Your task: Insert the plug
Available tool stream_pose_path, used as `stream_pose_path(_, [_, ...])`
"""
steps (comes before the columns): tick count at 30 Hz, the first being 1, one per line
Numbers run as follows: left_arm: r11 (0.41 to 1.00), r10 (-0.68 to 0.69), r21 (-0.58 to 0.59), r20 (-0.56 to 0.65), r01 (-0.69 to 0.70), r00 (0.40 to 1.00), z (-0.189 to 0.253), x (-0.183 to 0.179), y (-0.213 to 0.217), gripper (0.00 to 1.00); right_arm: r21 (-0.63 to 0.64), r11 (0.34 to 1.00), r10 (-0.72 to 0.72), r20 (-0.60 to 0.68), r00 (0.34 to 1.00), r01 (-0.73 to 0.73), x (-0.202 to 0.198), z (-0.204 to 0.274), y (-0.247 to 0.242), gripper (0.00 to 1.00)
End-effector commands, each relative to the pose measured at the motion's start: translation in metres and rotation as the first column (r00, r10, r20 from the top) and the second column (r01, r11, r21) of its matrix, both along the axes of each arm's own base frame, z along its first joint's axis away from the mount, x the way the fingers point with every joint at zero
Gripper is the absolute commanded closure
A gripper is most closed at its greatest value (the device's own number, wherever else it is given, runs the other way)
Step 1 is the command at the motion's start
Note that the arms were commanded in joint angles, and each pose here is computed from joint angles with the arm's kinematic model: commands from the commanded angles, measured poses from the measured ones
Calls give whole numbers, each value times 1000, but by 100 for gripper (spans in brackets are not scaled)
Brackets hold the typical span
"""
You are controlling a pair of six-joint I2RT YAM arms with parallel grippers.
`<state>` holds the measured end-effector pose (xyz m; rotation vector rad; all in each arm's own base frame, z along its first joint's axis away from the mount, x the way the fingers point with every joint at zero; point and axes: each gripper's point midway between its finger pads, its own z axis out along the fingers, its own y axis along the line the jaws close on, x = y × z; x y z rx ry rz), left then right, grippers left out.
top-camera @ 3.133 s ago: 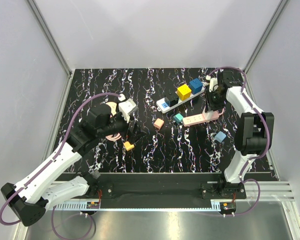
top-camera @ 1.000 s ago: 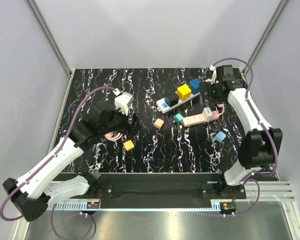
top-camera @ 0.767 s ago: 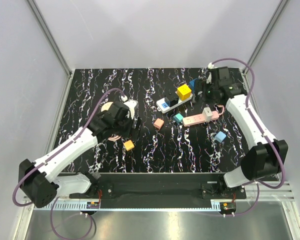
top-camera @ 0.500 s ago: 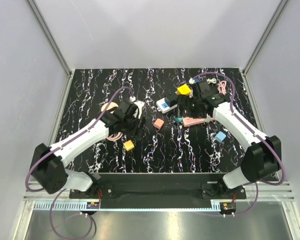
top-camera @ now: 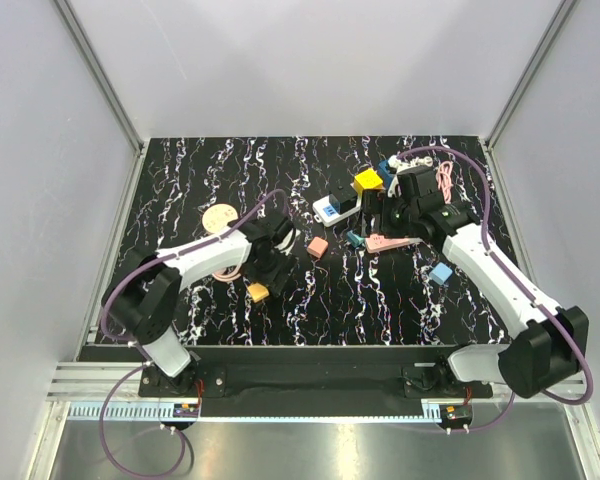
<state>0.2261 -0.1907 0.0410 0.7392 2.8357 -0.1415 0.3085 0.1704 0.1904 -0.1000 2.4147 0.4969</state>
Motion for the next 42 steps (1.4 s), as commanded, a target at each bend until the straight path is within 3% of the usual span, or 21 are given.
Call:
stream_pose_path(1, [998, -7, 56, 1, 7, 1000, -10, 9, 5, 27, 44, 998, 39, 86, 996, -43, 3, 23, 7, 0])
stream_pose_path(7, [994, -6, 109, -30, 9, 1000, -25, 10, 9, 31, 46, 997, 50, 85, 995, -54, -3, 16, 6, 0])
stream_pose_path(9, [994, -2, 107, -33, 5, 999, -25, 10, 9, 36, 44, 997, 51, 83, 995, -55, -3, 14, 6, 0])
stream_pose_path(12, [995, 16, 100, -42, -12, 999, -22, 7, 7, 52, 41, 998, 54, 80, 995, -57, -3, 12, 6, 0])
stream_pose_path(13, [996, 33, 82, -36, -30, 999, -16, 8, 4, 72, 37, 998, 55, 80, 995, -58, -2, 11, 6, 0])
stream_pose_path(14, [997, 41, 62, -44, -38, 998, -13, 5, 1, 79, 37, 998, 57, 79, 995, -60, -2, 10, 6, 0])
stream_pose_path(18, [988, 108, -107, -44, -113, 993, 18, 8, -28, 97, 60, 997, 50, 87, 995, -56, -4, 9, 8, 0])
stream_pose_path(20, [939, 187, -279, -78, -202, 979, 46, 17, -54, 100, 113, 991, 60, 140, 988, -76, -4, 15, 15, 0])
stream_pose_path(21, [909, 211, -347, -100, -233, 972, 58, 21, -63, 100, 144, 986, 58, 161, 985, -82, -4, 18, 21, 0])
stream_pose_path(24, [732, 265, -584, -227, -349, 937, 106, 34, -100, 100, 200, 971, 73, 278, 958, -132, -8, 33, 41, 0])
stream_pose_path(25, [648, 313, -620, -314, -443, 896, 122, 33, -108, 100, 211, 969, 48, 338, 940, -125, -3, 43, 44, 0])
stream_pose_path(26, [553, 279, -713, -329, -432, 902, 146, 43, -122, 100, 217, 965, 64, 360, 931, -150, -11, 43, 53, 0])
stream_pose_path(27, [486, 274, -746, -364, -455, 890, 159, 45, -128, 100, 226, 961, 62, 383, 922, -159, -13, 47, 56, 0])
stream_pose_path(28, [390, 293, -732, -476, -558, 829, 168, 41, -132, 100, 234, 960, 46, 418, 907, -157, -11, 53, 58, 0])
stream_pose_path(29, [299, 245, -795, -470, -527, 848, 191, 48, -141, 100, 242, 954, 52, 447, 893, -177, -16, 60, 63, 0])
stream_pose_path(30, [244, 231, -801, -500, -547, 835, 200, 49, -144, 100, 241, 954, 48, 468, 882, -180, -18, 64, 64, 0])
stream_pose_path(31, [172, 230, -749, -601, -640, 766, 202, 48, -144, 100, 254, 949, 27, 518, 855, -184, -15, 77, 66, 0])
stream_pose_path(32, [94, 203, -786, -586, -611, 785, 220, 54, -147, 100, 253, 947, 30, 540, 841, -197, -18, 80, 67, 0])
stream_pose_path(34, [0, 190, -732, -669, -682, 718, 225, 54, -145, 100, 252, 937, 41, 607, 794, -241, -22, 90, 77, 2])
stream_pose_path(35, [-62, 190, -748, -659, -660, 728, 237, 59, -145, 100, 250, 933, 48, 628, 777, -260, -24, 93, 80, 5])
stream_pose_path(42, [-221, 194, -702, -712, -676, 675, 260, 66, -135, 100, 225, 937, 7, 751, 660, -266, -21, 110, 94, 19])
